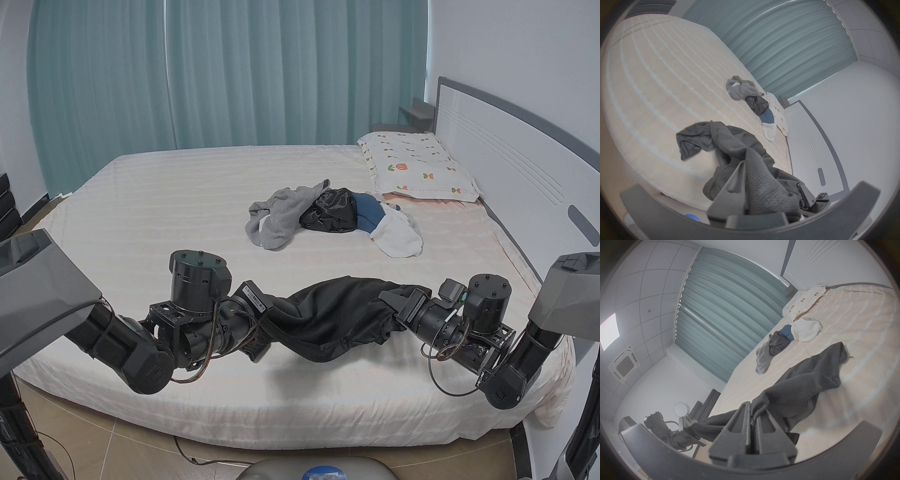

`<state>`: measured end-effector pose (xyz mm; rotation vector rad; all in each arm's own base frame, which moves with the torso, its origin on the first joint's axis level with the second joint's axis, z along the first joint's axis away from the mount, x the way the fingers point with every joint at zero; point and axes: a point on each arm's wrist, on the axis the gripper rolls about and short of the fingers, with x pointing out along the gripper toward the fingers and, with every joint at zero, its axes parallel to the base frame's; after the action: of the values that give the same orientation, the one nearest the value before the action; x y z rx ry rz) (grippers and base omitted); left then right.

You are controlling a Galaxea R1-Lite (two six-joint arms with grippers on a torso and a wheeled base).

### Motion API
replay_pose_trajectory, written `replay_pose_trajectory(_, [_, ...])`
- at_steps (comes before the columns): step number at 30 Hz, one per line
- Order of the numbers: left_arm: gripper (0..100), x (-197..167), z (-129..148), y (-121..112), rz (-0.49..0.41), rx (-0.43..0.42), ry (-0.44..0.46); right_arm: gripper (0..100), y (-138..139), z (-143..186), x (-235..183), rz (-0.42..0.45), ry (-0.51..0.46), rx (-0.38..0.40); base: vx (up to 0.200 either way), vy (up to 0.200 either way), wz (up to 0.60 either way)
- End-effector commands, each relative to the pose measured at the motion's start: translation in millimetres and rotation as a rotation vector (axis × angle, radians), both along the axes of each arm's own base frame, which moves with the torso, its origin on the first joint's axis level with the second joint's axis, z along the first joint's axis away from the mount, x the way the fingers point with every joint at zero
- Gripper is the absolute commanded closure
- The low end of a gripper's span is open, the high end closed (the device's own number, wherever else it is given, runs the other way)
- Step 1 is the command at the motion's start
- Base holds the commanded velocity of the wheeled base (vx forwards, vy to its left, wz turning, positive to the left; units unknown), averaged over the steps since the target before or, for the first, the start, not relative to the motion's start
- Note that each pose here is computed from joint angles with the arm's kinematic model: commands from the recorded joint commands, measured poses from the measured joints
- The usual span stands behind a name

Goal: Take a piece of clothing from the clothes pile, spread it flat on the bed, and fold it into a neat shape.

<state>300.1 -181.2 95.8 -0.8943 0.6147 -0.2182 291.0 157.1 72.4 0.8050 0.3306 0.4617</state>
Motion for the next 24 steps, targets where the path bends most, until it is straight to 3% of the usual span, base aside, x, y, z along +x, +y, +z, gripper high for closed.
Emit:
replay_pose_trajectory(1, [100,-2,8,2,0.002,-0.013,-0.019,100,2,2,4,-0.031,-0.008,-0.002,0.0,0.2,0.0])
replay_pose_trajectory(10, [100,-4,14,4,0.003,-0.02,-0.033,100,8,2,15,-0.138,0.022,-0.044,0.0,0.2,0.0])
replay_pose_trajectory(24, [100,-5,15,4,0.004,-0.021,-0.035,100,9,6,18,-0.172,-0.005,-0.04,0.0,0.2,0.0])
